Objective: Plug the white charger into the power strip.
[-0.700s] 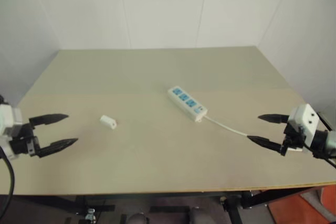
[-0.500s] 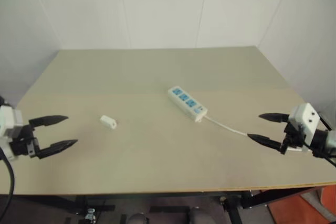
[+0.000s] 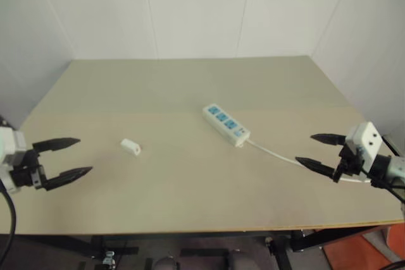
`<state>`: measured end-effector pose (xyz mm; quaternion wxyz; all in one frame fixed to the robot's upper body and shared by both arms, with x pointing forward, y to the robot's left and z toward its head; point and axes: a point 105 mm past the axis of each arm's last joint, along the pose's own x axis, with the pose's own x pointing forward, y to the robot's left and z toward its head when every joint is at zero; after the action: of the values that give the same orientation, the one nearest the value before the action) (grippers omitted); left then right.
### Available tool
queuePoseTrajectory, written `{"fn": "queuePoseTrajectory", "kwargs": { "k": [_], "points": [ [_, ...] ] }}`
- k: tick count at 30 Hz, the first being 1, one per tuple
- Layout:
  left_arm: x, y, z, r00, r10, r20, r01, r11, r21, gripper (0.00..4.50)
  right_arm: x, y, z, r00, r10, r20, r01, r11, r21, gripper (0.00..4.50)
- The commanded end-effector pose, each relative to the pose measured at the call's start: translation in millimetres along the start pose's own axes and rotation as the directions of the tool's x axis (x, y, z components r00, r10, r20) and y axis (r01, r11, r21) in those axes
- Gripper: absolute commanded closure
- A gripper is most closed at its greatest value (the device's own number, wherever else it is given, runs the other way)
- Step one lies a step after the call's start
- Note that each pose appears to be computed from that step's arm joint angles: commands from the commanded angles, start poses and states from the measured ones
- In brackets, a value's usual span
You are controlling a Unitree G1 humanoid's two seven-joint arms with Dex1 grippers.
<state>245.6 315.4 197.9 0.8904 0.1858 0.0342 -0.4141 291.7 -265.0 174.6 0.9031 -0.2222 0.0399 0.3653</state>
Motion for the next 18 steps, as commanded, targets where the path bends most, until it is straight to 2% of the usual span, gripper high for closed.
{"fn": "queuePoseTrajectory", "kwargs": {
  "k": [1,13,18],
  "points": [
    [-4.3,5.3,11.9,1.0,0.012,0.0,-0.012,0.999,0.053,0.01,-0.1,-1.5,9.9,0.999,-0.013,0.03,0.014,0.999,-0.037,0.0],
    [-3.6,5.9,12.2,1.0,0.01,0.0,-0.01,0.998,0.055,0.01,0.2,0.0,9.2,0.999,-0.014,0.035,0.015,0.999,-0.032,0.0],
    [-2.9,7.0,12.3,1.0,0.012,0.001,-0.012,0.998,0.059,0.01,7.3,1.0,12.9,0.997,-0.017,0.076,0.018,1.0,-0.016,0.0]
  ]
}}
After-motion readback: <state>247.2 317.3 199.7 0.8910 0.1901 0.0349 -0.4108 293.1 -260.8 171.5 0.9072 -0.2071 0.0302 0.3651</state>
